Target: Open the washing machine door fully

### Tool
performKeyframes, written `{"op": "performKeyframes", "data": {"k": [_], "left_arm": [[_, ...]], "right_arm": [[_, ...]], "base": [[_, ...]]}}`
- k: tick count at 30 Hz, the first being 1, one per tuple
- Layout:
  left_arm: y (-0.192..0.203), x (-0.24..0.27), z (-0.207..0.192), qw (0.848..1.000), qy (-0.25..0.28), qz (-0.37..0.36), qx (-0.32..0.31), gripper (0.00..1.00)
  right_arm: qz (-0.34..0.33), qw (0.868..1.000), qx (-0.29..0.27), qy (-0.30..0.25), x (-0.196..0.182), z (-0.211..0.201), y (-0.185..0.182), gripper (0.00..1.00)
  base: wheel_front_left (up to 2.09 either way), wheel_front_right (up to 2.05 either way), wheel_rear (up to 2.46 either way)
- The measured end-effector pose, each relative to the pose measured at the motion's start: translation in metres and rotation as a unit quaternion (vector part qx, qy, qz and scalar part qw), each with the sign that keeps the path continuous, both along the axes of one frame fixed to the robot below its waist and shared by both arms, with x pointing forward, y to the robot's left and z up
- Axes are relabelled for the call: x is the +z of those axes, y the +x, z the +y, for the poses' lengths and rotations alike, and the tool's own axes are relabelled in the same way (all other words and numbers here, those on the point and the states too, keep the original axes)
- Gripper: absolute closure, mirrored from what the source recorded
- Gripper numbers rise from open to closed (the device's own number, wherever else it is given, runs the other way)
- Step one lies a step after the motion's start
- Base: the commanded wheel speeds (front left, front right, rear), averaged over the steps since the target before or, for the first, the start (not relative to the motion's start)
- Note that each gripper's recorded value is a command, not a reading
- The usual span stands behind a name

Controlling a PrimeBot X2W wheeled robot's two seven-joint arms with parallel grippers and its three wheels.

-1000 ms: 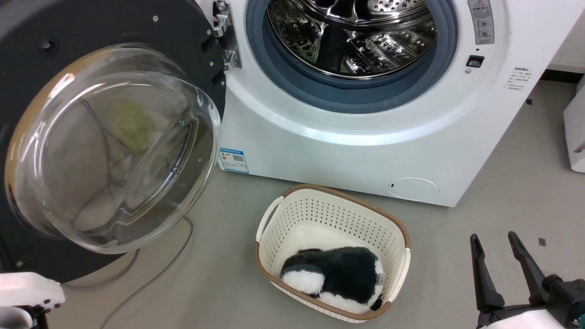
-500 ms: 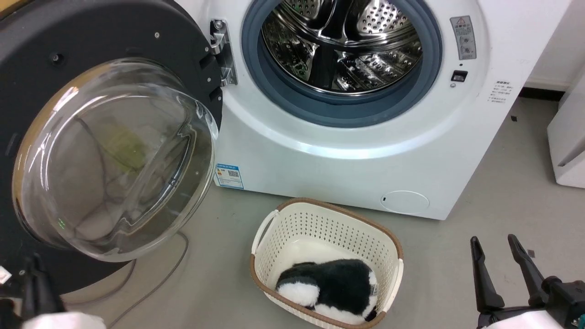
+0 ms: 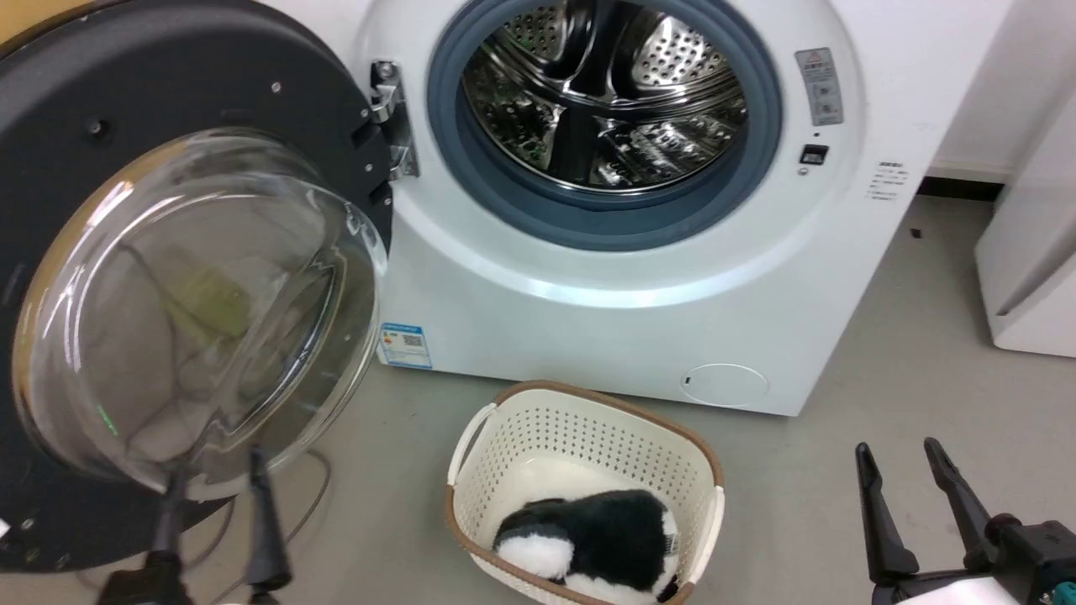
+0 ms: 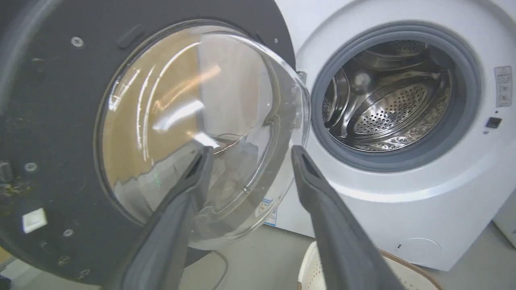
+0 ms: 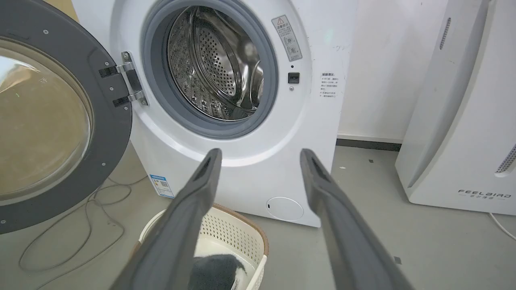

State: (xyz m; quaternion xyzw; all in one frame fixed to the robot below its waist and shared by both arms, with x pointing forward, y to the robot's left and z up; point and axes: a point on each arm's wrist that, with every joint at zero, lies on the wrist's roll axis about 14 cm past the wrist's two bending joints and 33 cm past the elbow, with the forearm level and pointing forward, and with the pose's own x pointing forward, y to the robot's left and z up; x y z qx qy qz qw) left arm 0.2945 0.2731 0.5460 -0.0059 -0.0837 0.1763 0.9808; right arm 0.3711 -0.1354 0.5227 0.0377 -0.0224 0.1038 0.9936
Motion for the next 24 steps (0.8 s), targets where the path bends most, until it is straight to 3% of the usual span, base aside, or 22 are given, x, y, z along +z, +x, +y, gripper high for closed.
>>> {"op": "performKeyframes", "data": {"k": [12, 24], "left_arm": [[0.043, -0.006, -0.087, 0.988, 0.010, 0.037, -0.151, 0.00], [0.060, -0.034, -0.115, 0.977, 0.017, 0.089, -0.195, 0.00]], "right_arm": [[-0.004, 0.999, -0.044, -0.015, 0.005, -0.029, -0.020, 0.00], [0.009, 0.997, -0.070, -0.018, -0.002, -0.044, -0.029, 0.00]], "base": [[0.00, 0.00, 0.00], [0.00, 0.00, 0.00]]}}
